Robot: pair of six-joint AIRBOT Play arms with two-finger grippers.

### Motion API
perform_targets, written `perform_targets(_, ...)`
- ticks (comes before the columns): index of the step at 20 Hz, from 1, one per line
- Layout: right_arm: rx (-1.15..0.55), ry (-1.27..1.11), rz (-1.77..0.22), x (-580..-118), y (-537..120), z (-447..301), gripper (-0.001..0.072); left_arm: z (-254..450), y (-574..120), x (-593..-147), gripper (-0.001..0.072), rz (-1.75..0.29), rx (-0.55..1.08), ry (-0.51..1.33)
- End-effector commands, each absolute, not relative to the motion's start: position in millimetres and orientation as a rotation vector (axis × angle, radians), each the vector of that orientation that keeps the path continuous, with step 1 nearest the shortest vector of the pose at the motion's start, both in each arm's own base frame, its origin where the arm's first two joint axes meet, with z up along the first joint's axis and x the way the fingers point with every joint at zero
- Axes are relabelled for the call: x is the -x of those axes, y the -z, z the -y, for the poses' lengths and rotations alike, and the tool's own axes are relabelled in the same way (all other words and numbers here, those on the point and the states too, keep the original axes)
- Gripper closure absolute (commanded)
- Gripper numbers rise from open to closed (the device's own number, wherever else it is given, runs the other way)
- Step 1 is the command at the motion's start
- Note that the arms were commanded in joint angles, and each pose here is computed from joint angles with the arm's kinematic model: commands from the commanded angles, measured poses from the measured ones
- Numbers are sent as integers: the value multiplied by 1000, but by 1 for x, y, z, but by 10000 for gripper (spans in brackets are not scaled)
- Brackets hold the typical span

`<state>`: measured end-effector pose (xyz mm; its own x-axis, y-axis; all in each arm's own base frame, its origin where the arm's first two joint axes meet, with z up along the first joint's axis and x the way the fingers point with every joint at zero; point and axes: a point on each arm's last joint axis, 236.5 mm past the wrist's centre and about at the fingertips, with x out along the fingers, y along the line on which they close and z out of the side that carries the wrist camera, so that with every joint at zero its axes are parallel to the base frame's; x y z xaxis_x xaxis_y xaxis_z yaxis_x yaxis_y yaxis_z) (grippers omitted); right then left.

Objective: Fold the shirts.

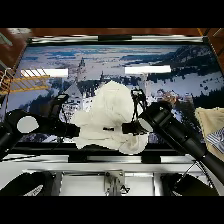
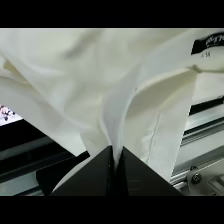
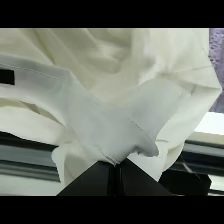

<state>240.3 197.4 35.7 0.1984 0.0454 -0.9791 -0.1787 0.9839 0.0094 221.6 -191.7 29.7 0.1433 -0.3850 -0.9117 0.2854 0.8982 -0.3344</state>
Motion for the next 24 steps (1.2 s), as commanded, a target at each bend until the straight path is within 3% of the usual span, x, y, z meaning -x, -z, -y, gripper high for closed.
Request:
perform_targets(1,84,-201,-1287,-256,-39,-211,639,187,-19,-207,644,-1404,51,497)
perform_targets(3,75,-210,-1267,-260,-40,-215,639,189,-19,-214,471,-1380,64,493)
perform_targets(5,79,-210,-1261,-261,-41,-214,639,188,-20,-221,429,-1359,84,479)
perform_targets(6,82,-214,-1253,-263,-44,-215,639,184,-22,-224,287,-1363,101,460)
perform_targets(7,80,-217,-1238,-266,-48,-216,639,178,-24,-228,223,-1363,120,438)
perform_targets(15,81,-248,-1141,-285,-80,-223,639,104,-112,-295,219,-1154,159,312)
perform_targets(16,81,-248,-1142,-285,-80,-223,639,79,-125,-304,217,-1116,130,255)
perform_targets(18,78,-250,-1144,-285,-80,-224,639,10,-138,-315,82,-1073,65,64)
perform_targets(20,73,-253,-1147,-284,-80,-225,639,-61,-131,-307,79,-1096,43,-124)
perform_targets(22,73,-254,-1147,-284,-80,-225,639,-114,-119,-304,89,-1057,139,-279)
perform_targets(24,73,-254,-1148,-284,-80,-225,639,-163,-106,-305,160,-980,203,-415)
